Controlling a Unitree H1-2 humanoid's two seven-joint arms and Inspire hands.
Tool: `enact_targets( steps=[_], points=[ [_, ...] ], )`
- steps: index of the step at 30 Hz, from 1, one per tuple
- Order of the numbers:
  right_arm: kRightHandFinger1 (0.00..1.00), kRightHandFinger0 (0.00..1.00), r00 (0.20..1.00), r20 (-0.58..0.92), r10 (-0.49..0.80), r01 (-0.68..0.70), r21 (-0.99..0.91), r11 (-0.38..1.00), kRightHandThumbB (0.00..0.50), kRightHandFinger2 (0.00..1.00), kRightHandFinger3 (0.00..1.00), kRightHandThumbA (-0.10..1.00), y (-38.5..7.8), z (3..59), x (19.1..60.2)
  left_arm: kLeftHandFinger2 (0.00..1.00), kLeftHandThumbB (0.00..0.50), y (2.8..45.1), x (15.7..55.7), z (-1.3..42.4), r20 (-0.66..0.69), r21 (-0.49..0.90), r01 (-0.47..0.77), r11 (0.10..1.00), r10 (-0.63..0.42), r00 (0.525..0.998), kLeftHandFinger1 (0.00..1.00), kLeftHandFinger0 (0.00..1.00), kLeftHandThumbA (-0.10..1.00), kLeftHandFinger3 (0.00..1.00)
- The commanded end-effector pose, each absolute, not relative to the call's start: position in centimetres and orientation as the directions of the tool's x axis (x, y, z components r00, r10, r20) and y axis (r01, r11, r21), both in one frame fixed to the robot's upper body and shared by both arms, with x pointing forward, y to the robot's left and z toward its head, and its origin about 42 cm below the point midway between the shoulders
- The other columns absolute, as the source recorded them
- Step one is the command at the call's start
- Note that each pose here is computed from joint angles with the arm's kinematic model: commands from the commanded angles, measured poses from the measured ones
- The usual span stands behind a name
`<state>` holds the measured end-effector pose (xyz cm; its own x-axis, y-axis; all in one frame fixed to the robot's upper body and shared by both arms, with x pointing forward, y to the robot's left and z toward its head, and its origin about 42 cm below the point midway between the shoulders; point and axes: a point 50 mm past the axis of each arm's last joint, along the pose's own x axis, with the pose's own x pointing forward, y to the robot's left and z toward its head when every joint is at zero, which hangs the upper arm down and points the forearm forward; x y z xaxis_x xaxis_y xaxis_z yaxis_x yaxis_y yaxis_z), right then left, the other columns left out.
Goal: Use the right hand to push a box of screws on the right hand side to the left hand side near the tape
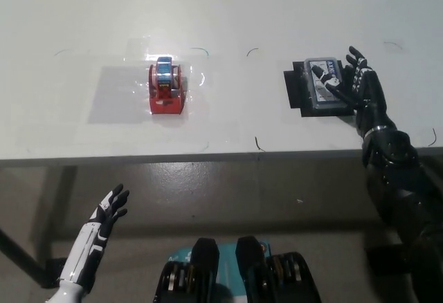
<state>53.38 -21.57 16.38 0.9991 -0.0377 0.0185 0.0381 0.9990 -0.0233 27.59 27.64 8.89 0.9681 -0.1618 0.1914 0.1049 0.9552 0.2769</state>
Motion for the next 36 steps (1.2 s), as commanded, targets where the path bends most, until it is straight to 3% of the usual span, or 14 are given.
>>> enact_targets(
  steps=[1, 5, 9, 11, 16, 20, 26, 31, 36],
  points=[
    [1.00, 1.00, 0.994, 0.108, 0.009, -0.004, -0.048, 0.999, 0.251, 1.00, 1.00, 1.00, -18.0, 17.0, 53.1, 1.00, 0.164, 27.5, 28.1, 10.2, 0.268, 0.277, 0.104, 0.955, -0.181, 0.946, 1.00, 1.00, 1.00, 1.00],
    [1.00, 1.00, 0.991, 0.129, 0.022, -0.023, 0.004, 1.000, 0.224, 1.00, 1.00, 1.00, -16.2, 16.8, 52.6, 1.00, 0.152, 27.3, 28.1, 10.3, 0.271, 0.286, 0.100, 0.953, -0.180, 0.946, 1.00, 1.00, 1.00, 1.00],
    [1.00, 1.00, 0.992, 0.121, 0.035, -0.047, 0.097, 0.994, 0.325, 1.00, 1.00, 1.00, -14.3, 16.4, 52.1, 1.00, 0.157, 27.5, 28.1, 10.4, 0.271, 0.284, 0.101, 0.953, -0.181, 0.945, 1.00, 1.00, 1.00, 1.00],
    [1.00, 1.00, 0.992, 0.122, 0.031, -0.039, 0.066, 0.997, 0.332, 1.00, 1.00, 1.00, -13.8, 16.4, 52.0, 1.00, 0.168, 27.5, 28.2, 10.4, 0.273, 0.285, 0.102, 0.953, -0.183, 0.944, 1.00, 1.00, 1.00, 1.00],
    [1.00, 1.00, 0.992, 0.121, 0.033, -0.042, 0.072, 0.997, 0.282, 1.00, 1.00, 1.00, -11.9, 16.7, 52.0, 1.00, 0.169, 27.6, 28.0, 10.4, 0.278, 0.278, 0.097, 0.956, -0.177, 0.944, 1.00, 1.00, 1.00, 1.00],
    [1.00, 1.00, 0.995, 0.103, 0.018, -0.032, 0.128, 0.991, 0.311, 1.00, 1.00, 1.00, -10.4, 16.8, 51.8, 1.00, 0.171, 27.6, 27.9, 10.3, 0.276, 0.279, 0.090, 0.956, -0.170, 0.946, 1.00, 1.00, 1.00, 1.00],
    [1.00, 1.00, 0.995, 0.089, -0.043, 0.012, 0.333, 0.943, 0.273, 1.00, 1.00, 1.00, -7.3, 17.8, 51.4, 1.00, 0.173, 27.4, 27.9, 10.2, 0.281, 0.278, 0.091, 0.956, -0.171, 0.944, 1.00, 1.00, 1.00, 1.00],
    [1.00, 1.00, 0.995, 0.064, -0.082, 0.053, 0.365, 0.929, 0.246, 1.00, 1.00, 1.00, -4.9, 18.7, 51.2, 1.00, 0.160, 27.3, 28.0, 10.4, 0.288, 0.282, 0.088, 0.955, -0.172, 0.942, 1.00, 1.00, 1.00, 1.00],
    [1.00, 1.00, 0.996, 0.037, -0.080, 0.059, 0.396, 0.916, 0.255, 1.00, 1.00, 1.00, -3.1, 19.0, 50.9, 1.00, 0.151, 27.4, 28.2, 10.4, 0.298, 0.287, 0.083, 0.954, -0.171, 0.939, 1.00, 1.00, 1.00, 1.00]
  ],
)
